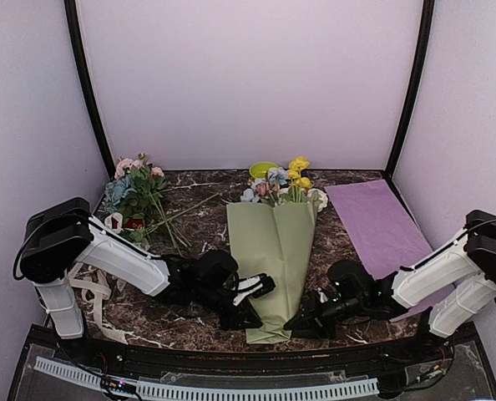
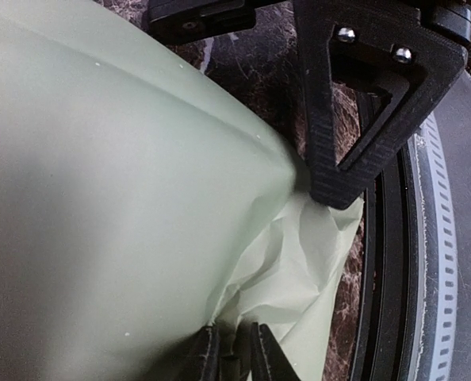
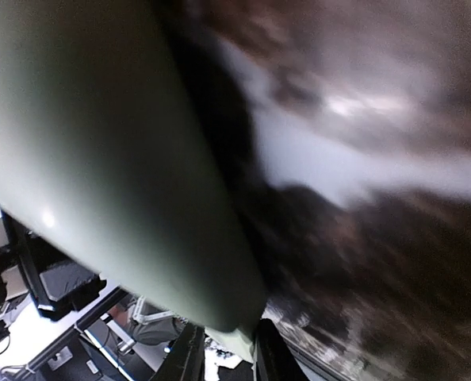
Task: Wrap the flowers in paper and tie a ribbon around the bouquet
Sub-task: Press the fold line of the folded bouquet.
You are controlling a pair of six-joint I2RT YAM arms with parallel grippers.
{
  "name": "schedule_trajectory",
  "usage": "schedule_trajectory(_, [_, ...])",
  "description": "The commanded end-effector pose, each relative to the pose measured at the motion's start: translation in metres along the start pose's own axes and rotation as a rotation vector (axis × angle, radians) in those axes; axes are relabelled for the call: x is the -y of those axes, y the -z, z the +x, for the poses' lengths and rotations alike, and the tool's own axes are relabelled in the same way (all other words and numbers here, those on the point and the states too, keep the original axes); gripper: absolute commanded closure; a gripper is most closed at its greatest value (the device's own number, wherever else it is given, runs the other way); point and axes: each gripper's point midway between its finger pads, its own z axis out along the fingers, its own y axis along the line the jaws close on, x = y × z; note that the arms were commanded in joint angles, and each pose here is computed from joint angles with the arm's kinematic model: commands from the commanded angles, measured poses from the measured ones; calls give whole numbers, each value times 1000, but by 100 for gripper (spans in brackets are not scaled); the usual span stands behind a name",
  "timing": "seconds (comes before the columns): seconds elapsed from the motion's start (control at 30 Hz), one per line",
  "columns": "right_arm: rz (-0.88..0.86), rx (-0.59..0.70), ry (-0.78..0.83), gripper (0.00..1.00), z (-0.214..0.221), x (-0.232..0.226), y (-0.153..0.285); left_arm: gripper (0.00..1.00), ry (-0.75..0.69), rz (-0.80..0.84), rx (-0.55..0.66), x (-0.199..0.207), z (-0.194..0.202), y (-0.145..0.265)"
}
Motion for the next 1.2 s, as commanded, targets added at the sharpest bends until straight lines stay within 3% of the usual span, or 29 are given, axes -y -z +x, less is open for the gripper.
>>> schedule_trajectory(0.0, [163,-7,-32,79,-7,30,-8,84,61,-109,-205,-23,62,-6])
schedule_trajectory(0.27, [175,-13,-31,100,0,29,0,84,62,-123,-223,-26,67,-6])
schedule_trajectory(0.47, [212,-40,18,100,6,28,2,85,58,-145,-259,-31,74,-8])
schedule_trajectory(0.73, [310,-106,30,100,16,69,12,86,70,-153,-320,-36,93,-12])
schedule_trajectory(0.97, [432,-99,107,85,10,79,27,86,64,-112,-297,-27,84,-12])
schedule_trajectory(1.17, [516,141,299,76,-38,43,84,85,48,-98,-280,-23,81,-11])
